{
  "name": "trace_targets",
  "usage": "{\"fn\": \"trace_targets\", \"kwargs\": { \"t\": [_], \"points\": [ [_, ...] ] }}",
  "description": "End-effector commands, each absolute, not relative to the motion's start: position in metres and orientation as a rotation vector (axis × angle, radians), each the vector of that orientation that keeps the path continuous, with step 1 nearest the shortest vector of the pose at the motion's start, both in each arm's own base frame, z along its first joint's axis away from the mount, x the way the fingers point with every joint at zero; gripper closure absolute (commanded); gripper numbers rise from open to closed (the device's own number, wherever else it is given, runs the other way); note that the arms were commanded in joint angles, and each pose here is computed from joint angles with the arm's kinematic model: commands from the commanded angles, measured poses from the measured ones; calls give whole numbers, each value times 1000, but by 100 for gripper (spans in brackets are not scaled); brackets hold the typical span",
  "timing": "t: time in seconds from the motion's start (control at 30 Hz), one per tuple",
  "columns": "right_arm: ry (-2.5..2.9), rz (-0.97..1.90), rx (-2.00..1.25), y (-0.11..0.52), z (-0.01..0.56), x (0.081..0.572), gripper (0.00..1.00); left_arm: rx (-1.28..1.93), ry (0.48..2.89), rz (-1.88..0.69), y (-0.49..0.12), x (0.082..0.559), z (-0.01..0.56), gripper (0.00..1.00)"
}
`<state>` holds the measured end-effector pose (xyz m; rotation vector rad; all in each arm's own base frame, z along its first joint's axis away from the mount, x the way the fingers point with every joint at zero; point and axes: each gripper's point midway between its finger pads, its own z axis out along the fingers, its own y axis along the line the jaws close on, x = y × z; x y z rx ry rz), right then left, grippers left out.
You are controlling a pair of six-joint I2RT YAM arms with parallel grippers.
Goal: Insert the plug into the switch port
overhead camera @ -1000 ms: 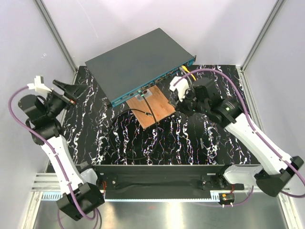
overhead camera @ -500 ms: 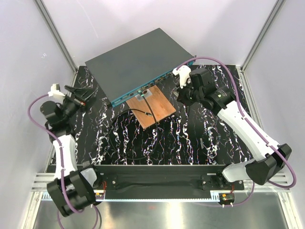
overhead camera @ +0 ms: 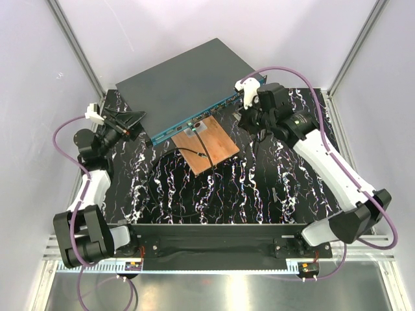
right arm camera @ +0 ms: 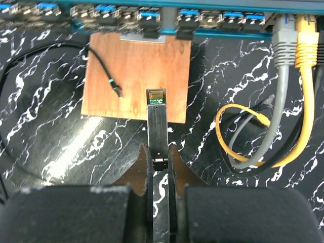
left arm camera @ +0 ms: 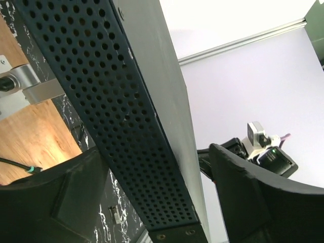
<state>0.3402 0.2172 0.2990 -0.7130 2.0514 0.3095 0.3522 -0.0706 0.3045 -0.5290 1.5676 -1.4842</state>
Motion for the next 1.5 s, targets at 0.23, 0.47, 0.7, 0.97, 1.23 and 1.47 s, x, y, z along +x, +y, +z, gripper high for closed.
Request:
{"fn": "trace_targets", "kwargs": {
  "t": [0.23, 0.47, 0.7, 0.97, 1.23, 1.47],
  "points": [
    [2043, 244, -517, 211, 318, 375, 100, -387, 1472, -1467, -79, 350, 331, 50],
    [2054, 254, -489, 213, 320, 380, 100, -380, 1482, -1468, -84, 351, 329, 73],
    [2078, 230, -459, 211, 315, 389, 100, -362, 1495, -1457, -87, 349, 329, 96],
    [2074, 217, -439, 211, 318, 396, 100, -358, 1493, -1457, -88, 348, 330, 100],
    [2078, 219, -442, 214, 316, 400, 100, -349, 1487, -1460, -90, 347, 333, 100],
    [2085, 217, -441, 217, 314, 405, 100, -353, 1483, -1460, -90, 347, 333, 100]
  ]
}}
